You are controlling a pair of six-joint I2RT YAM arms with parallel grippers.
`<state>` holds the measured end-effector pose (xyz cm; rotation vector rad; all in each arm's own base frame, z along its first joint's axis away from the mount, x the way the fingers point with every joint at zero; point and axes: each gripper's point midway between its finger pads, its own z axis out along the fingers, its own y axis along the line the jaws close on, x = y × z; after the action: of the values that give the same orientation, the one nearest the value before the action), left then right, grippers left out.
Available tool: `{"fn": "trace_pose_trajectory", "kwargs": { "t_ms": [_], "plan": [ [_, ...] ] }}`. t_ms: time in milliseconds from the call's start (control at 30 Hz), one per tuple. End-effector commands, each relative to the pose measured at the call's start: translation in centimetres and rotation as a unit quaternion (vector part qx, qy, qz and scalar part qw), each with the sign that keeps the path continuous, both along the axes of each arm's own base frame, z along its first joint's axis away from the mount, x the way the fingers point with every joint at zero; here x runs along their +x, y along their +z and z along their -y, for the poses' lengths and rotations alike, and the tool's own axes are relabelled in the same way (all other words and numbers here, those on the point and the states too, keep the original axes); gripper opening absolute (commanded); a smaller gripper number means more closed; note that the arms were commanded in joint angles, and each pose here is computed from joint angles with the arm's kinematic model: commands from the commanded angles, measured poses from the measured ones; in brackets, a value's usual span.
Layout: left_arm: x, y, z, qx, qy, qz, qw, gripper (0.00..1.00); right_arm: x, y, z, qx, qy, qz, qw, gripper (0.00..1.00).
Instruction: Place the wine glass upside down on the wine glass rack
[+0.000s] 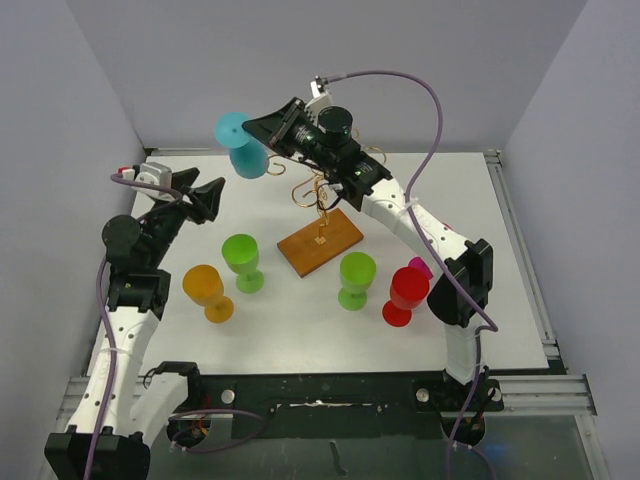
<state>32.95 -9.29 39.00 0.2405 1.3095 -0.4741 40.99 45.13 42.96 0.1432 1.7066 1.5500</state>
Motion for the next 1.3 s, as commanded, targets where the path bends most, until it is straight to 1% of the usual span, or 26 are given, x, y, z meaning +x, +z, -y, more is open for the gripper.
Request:
{"fn": "trace_pose_trajectory", "kwargs": {
  "t_ms": [0,300,633,1267],
  "plan": [
    [-0.2,-1.1,-1.6,-0.009,0.051,-0.016,0.999,0.58,0.8,3.4,2.2,0.032,-0.039,0.032,0.998,0.0],
    [-0.4,-2.8,-1.3,0.0,0.056,-0.022,0.998,0.58,1.6,1.5,4.1,0.002,-0.085,0.006,0.996,0.0],
    [-0.4,-3.0,-1.3,-0.001,0.059,-0.024,0.998,0.58,1.3,2.0,6.9,-0.013,-0.14,0.019,0.99,0.0],
    [0.0,-3.2,-1.8,-0.019,0.074,-0.029,0.997,0.58,1.3,0.2,9.0,-0.038,-0.173,-0.008,0.984,0.0]
  ]
}}
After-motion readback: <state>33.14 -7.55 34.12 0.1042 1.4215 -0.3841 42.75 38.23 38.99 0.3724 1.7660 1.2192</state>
